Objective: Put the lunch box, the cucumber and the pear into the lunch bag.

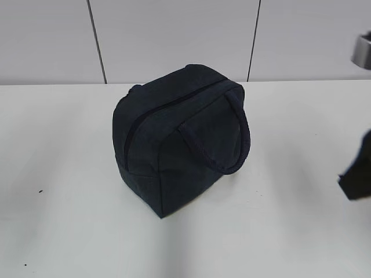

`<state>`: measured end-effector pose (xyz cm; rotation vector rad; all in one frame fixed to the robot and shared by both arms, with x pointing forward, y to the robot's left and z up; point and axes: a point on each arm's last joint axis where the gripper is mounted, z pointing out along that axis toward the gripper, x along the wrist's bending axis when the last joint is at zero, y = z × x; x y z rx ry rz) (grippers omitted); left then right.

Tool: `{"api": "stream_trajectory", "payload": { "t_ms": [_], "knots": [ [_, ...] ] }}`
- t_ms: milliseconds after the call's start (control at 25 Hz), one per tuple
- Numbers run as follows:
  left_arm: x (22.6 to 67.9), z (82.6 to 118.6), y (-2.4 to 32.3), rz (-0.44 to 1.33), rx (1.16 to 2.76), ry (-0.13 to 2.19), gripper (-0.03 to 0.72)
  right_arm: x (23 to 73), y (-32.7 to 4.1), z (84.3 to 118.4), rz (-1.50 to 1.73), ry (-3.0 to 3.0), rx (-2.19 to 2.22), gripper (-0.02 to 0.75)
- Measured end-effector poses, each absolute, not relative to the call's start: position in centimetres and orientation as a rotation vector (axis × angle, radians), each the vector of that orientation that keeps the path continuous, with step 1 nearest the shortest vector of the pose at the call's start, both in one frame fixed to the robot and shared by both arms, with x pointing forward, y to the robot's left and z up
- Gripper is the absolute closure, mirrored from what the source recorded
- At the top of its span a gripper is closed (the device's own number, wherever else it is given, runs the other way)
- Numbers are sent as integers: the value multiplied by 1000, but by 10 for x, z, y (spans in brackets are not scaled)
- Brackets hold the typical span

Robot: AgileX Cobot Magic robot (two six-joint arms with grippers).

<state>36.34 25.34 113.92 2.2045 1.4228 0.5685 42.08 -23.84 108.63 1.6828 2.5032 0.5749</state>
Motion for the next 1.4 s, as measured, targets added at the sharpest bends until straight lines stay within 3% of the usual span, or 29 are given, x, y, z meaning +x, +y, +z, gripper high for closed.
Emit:
{"api": "stream_trajectory", "payload": {
  "t_ms": [320, 600, 1040, 1400],
  "knots": [
    [278, 1108, 289, 610, 1999, 1337, 450, 316, -272, 1079, 636, 2303, 1618, 225],
    [247, 1076, 303, 659, 1897, 1279, 450, 255, -295, 1061, 782, 2041, 1430, 226],
    [231, 1055, 311, 725, 1771, 1196, 450, 229, -302, 1045, 927, 1876, 1332, 248],
    [229, 1054, 307, 706, 1799, 1143, 450, 227, -302, 1045, 939, 1861, 1329, 287]
  ]
}}
